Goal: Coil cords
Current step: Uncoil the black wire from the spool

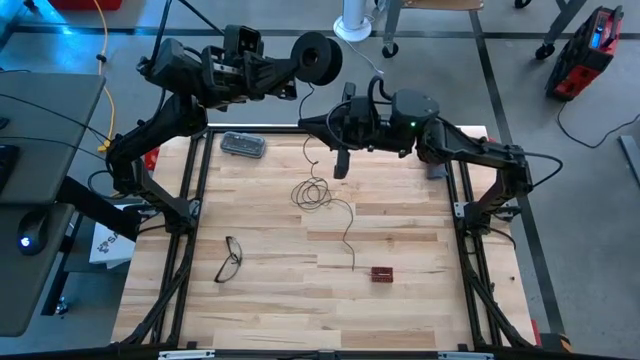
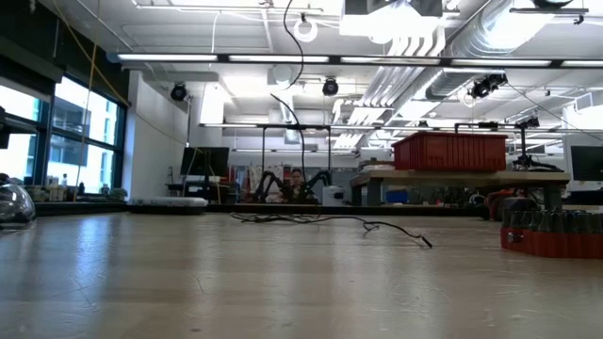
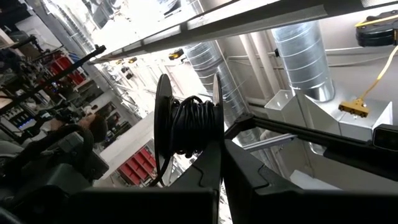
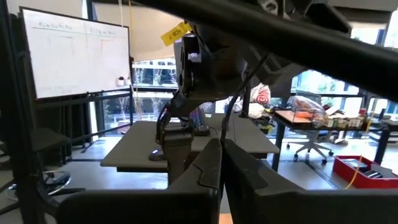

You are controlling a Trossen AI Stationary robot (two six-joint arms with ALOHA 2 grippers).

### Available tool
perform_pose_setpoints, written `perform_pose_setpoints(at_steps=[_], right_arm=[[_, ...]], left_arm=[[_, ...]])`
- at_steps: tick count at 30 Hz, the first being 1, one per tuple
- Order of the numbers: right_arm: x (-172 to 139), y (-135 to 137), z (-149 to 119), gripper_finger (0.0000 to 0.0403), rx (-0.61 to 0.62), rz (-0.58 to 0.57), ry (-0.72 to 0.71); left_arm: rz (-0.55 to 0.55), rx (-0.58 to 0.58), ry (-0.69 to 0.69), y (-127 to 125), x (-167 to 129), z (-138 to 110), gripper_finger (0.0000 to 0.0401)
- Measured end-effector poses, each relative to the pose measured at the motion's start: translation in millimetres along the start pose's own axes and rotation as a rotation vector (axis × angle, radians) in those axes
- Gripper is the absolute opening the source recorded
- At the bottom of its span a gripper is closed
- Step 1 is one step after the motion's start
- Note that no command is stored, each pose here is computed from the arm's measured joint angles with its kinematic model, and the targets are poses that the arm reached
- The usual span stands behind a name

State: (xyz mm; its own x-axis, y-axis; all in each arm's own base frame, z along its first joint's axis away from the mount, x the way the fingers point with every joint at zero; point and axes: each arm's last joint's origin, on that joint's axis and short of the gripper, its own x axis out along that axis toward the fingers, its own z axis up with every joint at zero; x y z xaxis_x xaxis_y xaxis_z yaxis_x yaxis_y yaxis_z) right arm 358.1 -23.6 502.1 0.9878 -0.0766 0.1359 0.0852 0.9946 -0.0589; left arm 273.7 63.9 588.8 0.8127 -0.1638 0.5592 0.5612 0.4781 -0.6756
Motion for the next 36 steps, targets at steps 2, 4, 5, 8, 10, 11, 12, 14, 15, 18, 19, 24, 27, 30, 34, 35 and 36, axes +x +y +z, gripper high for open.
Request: perform_pose_setpoints(at_steps=[2,4,5,8,10,11,12,14,15,18,19,24,27,30,34,35,36], right_arm=[[-1.2,-0.6,1.1,0.0002,-0.013,-0.012,-0.001],[-1.7,-0.6,1.7,0.0002,-0.017,-0.013,-0.003],[-2.2,-0.7,2.2,0.0001,-0.017,-0.013,-0.004],[-2.5,-1.2,2.0,0.0001,-0.025,-0.035,0.003],[-2.4,-1.5,1.0,0.0001,-0.04,-0.044,0.012],[-3.3,-1.7,2.0,0.0001,-0.047,-0.046,0.01],[-4.3,-2.4,3.0,0.0001,-0.054,-0.048,0.008],[-7.2,-5.2,6.5,0.0001,-0.076,-0.058,-0.003],[-8.8,-7.6,8.1,0.0001,-0.088,-0.069,-0.006],[-11.0,-17.7,10.6,0.0,-0.117,-0.116,-0.014],[-11.7,-22.1,10.9,0.0,-0.127,-0.132,-0.012],[-32.5,-45.0,27.3,0.0,-0.174,-0.231,-0.035],[-55.0,-52.8,42.7,0.0,-0.207,-0.268,-0.043],[-78.7,-55.3,55.0,0.0,-0.214,-0.285,-0.026],[-104.9,-52.0,66.4,0.0,-0.187,-0.277,-0.008],[-108.9,-49.5,68.0,0.0,-0.176,-0.258,-0.005],[-111.9,-46.7,69.4,0.0,-0.161,-0.233,-0.007]], left_arm=[[-0.003,-0.002,-0.001,-0.3,0.0,0.1,0.0001],[-0.007,-0.027,-0.001,-1.5,-0.4,0.2,0.0001],[-0.01,-0.055,0.001,-2.4,-0.1,-0.9,0.0001],[-0.02,-0.176,0.021,-4.6,2.9,-8.1,0.0001],[-0.025,-0.223,0.049,-5.3,5.5,-14.6,0.0001],[-0.029,-0.236,0.066,-5.6,6.5,-17.2,0.0001],[-0.033,-0.245,0.084,-6.5,7.0,-19.6,0.0001],[-0.043,-0.246,0.106,-10.7,7.3,-24.3,0.0001],[-0.043,-0.249,0.119,-12.5,7.6,-27.3,0.0001],[-0.01,-0.304,0.166,-13.1,8.8,-36.3,0.0001],[0.01,-0.326,0.181,-11.2,9.7,-39.6,0.0001],[0.142,-0.324,0.261,-0.5,6.9,-49.8,0.0001],[0.185,-0.233,0.264,-4.3,-3.2,-42.1,0.0001],[0.229,-0.145,0.196,-12.1,-17.1,-25.4,0.0001],[0.276,0.007,0.049,-21.4,-35.0,1.8,0.0],[0.291,0.044,0.012,-23.2,-39.7,8.5,0.0],[0.306,0.081,-0.027,-25.2,-44.1,14.9,0.0]])
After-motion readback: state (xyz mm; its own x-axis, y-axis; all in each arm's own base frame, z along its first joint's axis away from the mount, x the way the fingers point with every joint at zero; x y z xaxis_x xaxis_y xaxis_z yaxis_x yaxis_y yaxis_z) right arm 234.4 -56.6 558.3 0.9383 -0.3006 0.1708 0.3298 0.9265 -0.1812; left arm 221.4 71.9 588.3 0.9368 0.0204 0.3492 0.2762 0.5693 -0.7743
